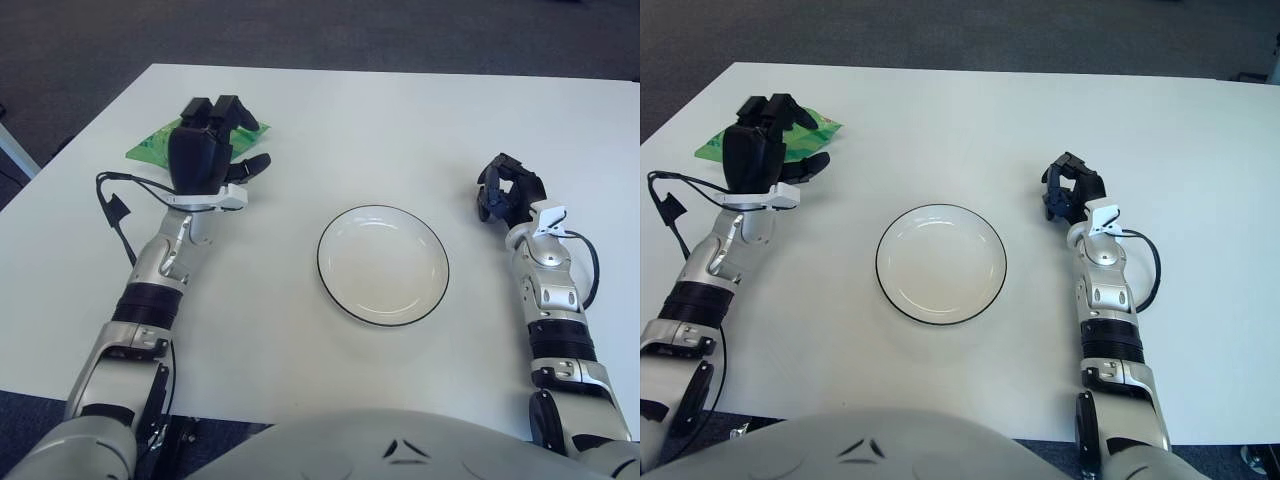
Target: Put the snack into the plate.
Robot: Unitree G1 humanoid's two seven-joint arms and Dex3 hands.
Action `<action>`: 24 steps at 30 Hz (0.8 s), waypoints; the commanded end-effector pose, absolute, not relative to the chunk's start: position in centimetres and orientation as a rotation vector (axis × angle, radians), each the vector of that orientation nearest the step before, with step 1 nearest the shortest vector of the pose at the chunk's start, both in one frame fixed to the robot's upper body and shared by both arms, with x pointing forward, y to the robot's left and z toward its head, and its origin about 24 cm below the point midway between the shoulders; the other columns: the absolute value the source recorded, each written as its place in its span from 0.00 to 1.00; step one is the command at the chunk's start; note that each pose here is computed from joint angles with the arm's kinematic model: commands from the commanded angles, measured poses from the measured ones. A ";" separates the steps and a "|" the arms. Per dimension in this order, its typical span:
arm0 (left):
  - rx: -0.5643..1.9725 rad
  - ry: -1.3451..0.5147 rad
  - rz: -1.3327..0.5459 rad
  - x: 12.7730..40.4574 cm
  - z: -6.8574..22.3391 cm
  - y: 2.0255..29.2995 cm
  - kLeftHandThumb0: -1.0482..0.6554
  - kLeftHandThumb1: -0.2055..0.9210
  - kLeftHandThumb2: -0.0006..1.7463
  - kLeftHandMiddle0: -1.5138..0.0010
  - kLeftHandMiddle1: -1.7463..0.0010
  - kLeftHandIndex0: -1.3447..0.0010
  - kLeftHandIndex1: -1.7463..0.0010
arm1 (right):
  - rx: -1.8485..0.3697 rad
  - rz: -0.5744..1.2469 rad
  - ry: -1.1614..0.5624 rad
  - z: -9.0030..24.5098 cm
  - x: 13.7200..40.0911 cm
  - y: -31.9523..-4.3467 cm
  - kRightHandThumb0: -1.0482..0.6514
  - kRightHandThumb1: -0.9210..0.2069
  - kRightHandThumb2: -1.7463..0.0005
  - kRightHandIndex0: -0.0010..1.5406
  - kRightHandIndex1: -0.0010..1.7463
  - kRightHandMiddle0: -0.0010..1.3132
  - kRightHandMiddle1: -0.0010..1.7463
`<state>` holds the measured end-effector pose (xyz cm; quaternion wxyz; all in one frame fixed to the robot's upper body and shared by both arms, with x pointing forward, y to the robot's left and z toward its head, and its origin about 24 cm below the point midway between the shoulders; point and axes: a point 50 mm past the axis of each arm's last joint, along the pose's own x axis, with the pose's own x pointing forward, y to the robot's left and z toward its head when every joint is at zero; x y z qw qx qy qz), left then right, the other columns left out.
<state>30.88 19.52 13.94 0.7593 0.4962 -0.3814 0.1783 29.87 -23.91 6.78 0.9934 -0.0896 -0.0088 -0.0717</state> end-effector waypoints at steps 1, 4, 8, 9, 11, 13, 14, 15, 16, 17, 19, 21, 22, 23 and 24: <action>1.148 -0.858 0.492 31.4 15.0 20.3 0.28 0.89 0.38 0.82 0.26 0.86 0.10 | -0.168 -0.121 0.162 3.1 28.5 -23.6 0.30 0.01 0.56 0.78 1.00 0.49 1.00; 1.219 -0.819 0.575 31.8 15.0 20.8 0.19 0.91 0.35 0.87 0.34 0.93 0.18 | -0.169 -0.115 0.159 3.1 28.5 -23.5 0.34 0.20 0.47 0.77 1.00 0.40 1.00; 1.280 -0.758 0.614 32.1 15.0 21.0 0.12 0.96 0.30 0.97 0.50 0.99 0.28 | -0.172 -0.108 0.159 3.1 28.5 -23.4 0.36 0.31 0.42 0.76 1.00 0.35 1.00; 1.289 -0.739 0.619 32.2 15.0 21.0 0.11 0.97 0.29 0.98 0.53 0.99 0.29 | -0.173 -0.106 0.160 3.1 28.5 -23.4 0.36 0.32 0.41 0.76 1.00 0.35 1.00; 1.303 -0.699 0.623 32.4 15.1 21.0 0.09 0.99 0.27 0.99 0.62 1.00 0.35 | -0.177 -0.103 0.163 3.0 28.5 -23.4 0.37 0.33 0.41 0.76 1.00 0.35 1.00; 1.313 -0.671 0.624 32.8 15.3 20.9 0.08 0.99 0.26 1.00 0.65 1.00 0.37 | -0.183 -0.099 0.167 3.0 28.6 -23.4 0.37 0.34 0.40 0.77 1.00 0.34 1.00; 1.326 -0.642 0.620 33.5 15.8 20.8 0.07 1.00 0.26 1.00 0.68 1.00 0.39 | -0.189 -0.095 0.170 3.0 28.6 -23.4 0.37 0.34 0.40 0.76 1.00 0.34 1.00; 1.336 -0.621 0.617 34.0 16.1 20.7 0.07 1.00 0.27 1.00 0.70 1.00 0.40 | -0.194 -0.092 0.173 3.0 28.6 -23.4 0.37 0.34 0.40 0.76 1.00 0.34 1.00; 1.350 -0.597 0.613 34.6 16.4 20.7 0.05 1.00 0.29 1.00 0.73 1.00 0.42 | -0.198 -0.089 0.175 2.9 28.6 -23.4 0.37 0.34 0.41 0.75 1.00 0.34 1.00; 1.358 -0.584 0.610 34.9 16.5 20.7 0.04 1.00 0.31 1.00 0.75 1.00 0.43 | -0.199 -0.088 0.175 2.9 28.6 -23.4 0.37 0.33 0.41 0.75 1.00 0.34 1.00; 1.400 -0.542 0.602 35.6 16.5 20.9 0.02 1.00 0.34 1.00 0.78 1.00 0.45 | -0.202 -0.084 0.176 2.9 28.6 -23.4 0.37 0.33 0.41 0.74 1.00 0.33 1.00; 1.434 -0.510 0.598 36.1 16.4 21.1 0.01 1.00 0.38 1.00 0.80 1.00 0.47 | -0.204 -0.082 0.178 2.8 28.7 -23.4 0.37 0.33 0.41 0.74 1.00 0.33 1.00; 1.454 -0.481 0.588 36.5 16.2 21.4 0.01 1.00 0.39 1.00 0.80 1.00 0.47 | -0.205 -0.081 0.179 2.8 28.7 -23.4 0.37 0.33 0.41 0.74 1.00 0.33 1.00; 1.467 -0.460 0.582 36.7 16.0 21.6 0.01 1.00 0.40 1.00 0.81 1.00 0.48 | -0.206 -0.080 0.180 2.8 28.7 -23.4 0.37 0.32 0.41 0.74 1.00 0.33 1.00; 1.491 -0.413 0.566 37.2 15.5 22.1 0.00 1.00 0.43 1.00 0.82 1.00 0.52 | -0.207 -0.079 0.180 2.8 28.7 -23.4 0.37 0.32 0.42 0.74 1.00 0.33 1.00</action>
